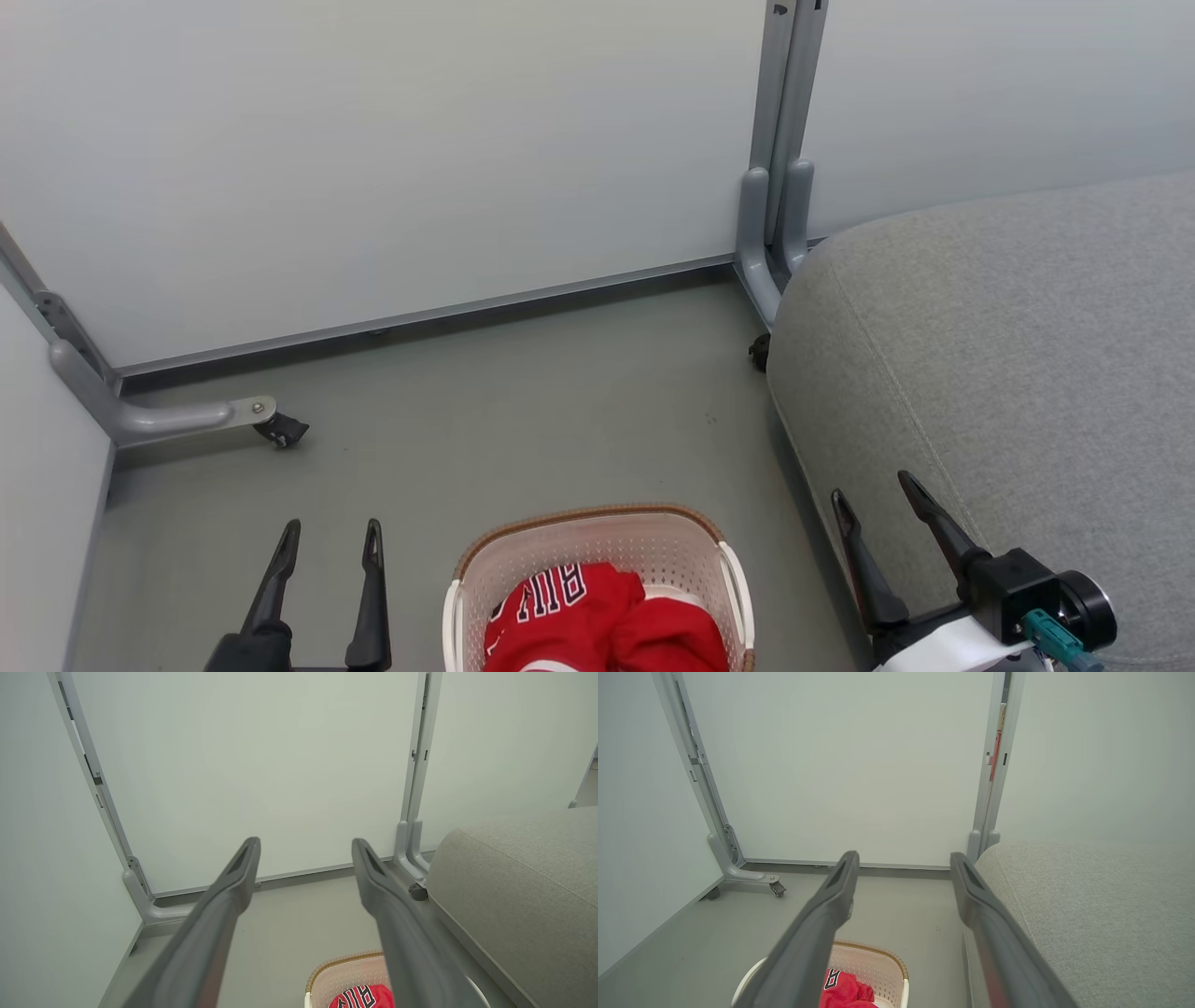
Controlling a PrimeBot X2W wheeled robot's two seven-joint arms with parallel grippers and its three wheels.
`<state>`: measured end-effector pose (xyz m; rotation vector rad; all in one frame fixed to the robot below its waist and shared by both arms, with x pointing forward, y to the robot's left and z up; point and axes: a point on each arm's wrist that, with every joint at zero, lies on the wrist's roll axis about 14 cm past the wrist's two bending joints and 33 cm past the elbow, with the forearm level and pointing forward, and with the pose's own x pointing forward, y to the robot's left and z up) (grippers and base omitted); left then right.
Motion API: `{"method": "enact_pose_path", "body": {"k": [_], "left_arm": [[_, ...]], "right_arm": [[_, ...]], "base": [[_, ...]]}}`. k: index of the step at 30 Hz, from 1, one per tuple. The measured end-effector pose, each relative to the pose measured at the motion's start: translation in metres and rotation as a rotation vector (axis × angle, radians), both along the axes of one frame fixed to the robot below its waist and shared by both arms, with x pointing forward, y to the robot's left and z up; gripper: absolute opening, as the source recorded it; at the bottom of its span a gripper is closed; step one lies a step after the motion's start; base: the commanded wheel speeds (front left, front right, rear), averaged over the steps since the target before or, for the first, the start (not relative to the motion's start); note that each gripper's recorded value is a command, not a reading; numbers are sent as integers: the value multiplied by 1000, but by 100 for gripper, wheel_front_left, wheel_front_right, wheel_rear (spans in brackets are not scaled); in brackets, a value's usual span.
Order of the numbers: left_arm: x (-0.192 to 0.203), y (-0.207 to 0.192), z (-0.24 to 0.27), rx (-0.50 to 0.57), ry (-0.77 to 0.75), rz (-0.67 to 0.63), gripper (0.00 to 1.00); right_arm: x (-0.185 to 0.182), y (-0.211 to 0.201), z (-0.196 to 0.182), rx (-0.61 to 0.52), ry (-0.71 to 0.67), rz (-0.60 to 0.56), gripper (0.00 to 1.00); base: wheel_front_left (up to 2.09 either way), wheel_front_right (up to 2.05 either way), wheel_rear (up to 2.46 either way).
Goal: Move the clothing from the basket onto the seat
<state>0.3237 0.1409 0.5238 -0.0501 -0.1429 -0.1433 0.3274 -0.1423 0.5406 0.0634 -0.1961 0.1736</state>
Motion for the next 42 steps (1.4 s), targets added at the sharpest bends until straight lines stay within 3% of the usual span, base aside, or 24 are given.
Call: {"method": "enact_pose_path", "body": {"k": [13, 22, 27, 35, 42], "left_arm": [[1, -4, -13, 11, 43, -21, 100], [26, -40, -30, 47, 92, -152, 100], [58, -69, -42, 123, 104, -283, 100], [98, -109, -101, 236, 212, -499, 100], [115, -128, -178, 443, 314, -700, 100]], "right_arm": [[2, 0, -7, 17, 24, -1, 100], [29, -8, -9, 32, 39, -20, 100], [63, -11, -5, 26, 24, -28, 100], [120, -11, -27, 12, 51, -24, 100], [154, -20, -68, 14, 113, -47, 100]], "base": [[0, 0, 0], [0, 0, 0], [0, 0, 0], [0, 0, 0], [0, 0, 0]]}}
